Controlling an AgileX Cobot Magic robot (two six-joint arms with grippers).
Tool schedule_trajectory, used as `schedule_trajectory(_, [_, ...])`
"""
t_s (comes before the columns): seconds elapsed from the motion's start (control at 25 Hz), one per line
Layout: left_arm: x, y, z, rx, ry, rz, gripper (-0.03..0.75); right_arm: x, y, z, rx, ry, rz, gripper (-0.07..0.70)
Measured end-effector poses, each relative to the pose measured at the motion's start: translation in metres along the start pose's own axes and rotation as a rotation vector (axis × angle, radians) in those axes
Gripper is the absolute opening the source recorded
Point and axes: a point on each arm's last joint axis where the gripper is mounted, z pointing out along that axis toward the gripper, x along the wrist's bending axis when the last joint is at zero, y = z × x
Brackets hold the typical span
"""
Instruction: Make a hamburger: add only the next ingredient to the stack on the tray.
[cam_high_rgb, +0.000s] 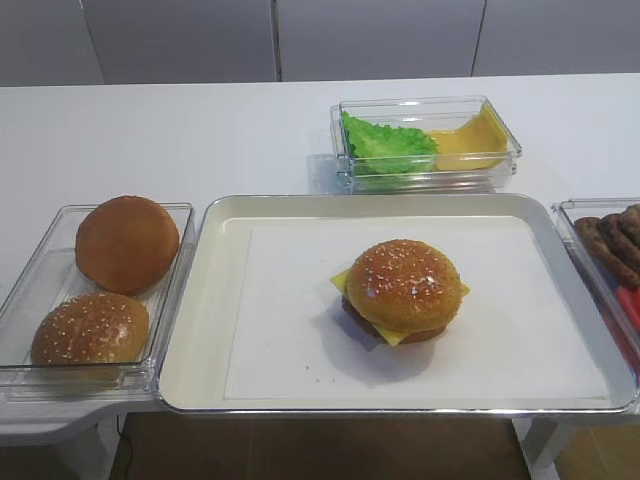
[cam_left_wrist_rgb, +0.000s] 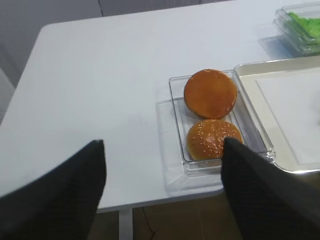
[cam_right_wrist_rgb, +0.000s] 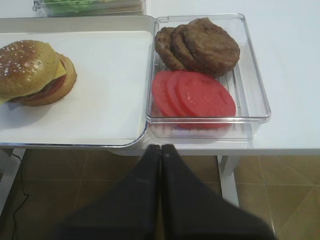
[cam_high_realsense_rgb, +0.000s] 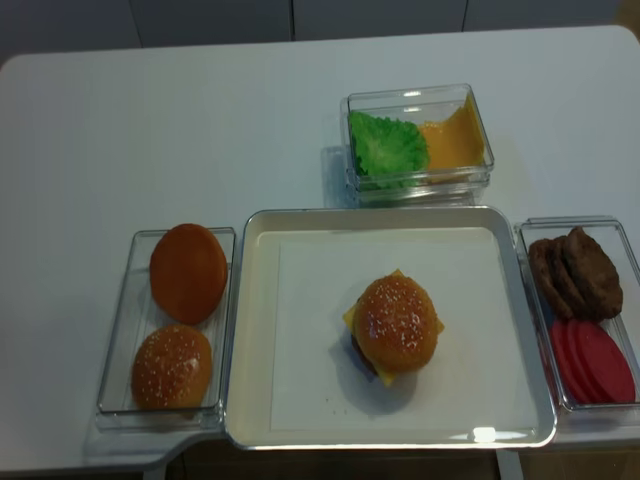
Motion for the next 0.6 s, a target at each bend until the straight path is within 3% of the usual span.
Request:
schedule_trajectory(0.32, [0.001, -0.026, -0.002, -0.032, 0.010, 0.002, 0.533, 0.000, 0.000, 0.000, 0.000, 0.000, 0.000, -0.005])
schedule_trajectory(0.6, [0.000, -0.052, 0.029, 0.081, 0.015, -0.032, 0.533, 0.000, 0.000, 0.000, 0.000, 0.000, 0.000, -0.005])
